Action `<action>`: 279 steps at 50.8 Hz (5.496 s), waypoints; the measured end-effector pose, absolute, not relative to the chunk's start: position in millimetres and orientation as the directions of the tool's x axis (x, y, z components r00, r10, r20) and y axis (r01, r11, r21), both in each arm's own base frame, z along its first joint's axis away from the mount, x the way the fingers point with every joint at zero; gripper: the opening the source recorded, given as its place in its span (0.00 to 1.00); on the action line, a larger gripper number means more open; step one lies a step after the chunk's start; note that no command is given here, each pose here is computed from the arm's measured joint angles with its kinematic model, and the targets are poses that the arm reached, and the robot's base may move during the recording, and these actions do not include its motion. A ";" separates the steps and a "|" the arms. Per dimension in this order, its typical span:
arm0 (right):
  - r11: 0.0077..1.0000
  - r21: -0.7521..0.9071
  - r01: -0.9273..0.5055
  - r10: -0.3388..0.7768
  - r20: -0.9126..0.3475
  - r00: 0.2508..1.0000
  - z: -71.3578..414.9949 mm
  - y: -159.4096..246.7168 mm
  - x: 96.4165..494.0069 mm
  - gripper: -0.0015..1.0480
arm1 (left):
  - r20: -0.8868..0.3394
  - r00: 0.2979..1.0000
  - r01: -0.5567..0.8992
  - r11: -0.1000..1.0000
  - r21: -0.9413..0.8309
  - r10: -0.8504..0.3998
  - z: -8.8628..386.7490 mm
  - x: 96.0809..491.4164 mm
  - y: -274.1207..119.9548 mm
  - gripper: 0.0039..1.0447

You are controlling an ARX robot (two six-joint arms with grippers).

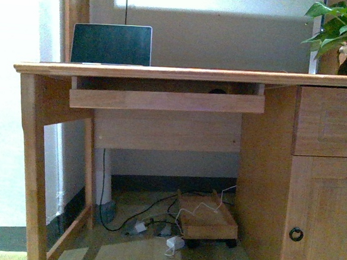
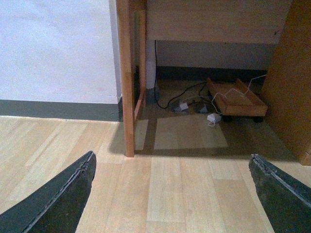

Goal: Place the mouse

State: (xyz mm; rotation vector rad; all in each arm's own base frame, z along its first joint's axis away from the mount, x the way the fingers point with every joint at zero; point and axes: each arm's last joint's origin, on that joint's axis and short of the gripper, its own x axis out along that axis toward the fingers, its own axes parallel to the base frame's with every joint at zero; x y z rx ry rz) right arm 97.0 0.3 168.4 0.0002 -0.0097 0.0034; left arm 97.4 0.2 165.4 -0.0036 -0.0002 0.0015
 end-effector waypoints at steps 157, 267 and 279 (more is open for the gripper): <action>1.000 0.001 -0.003 0.003 0.010 1.000 168.4 0.3 97.0 0.93 | 0.002 1.000 -0.002 1.000 -0.004 0.002 165.5 97.3 0.2 0.93; 1.000 0.002 -0.003 0.003 0.010 1.000 168.3 0.3 97.0 0.93 | -0.205 0.852 0.354 0.241 0.904 -0.481 118.9 412.6 18.9 0.93; 1.000 0.002 -0.003 0.003 0.010 1.000 168.4 0.3 97.0 0.93 | -0.246 0.822 0.364 0.141 0.920 -0.514 101.1 425.2 22.7 0.93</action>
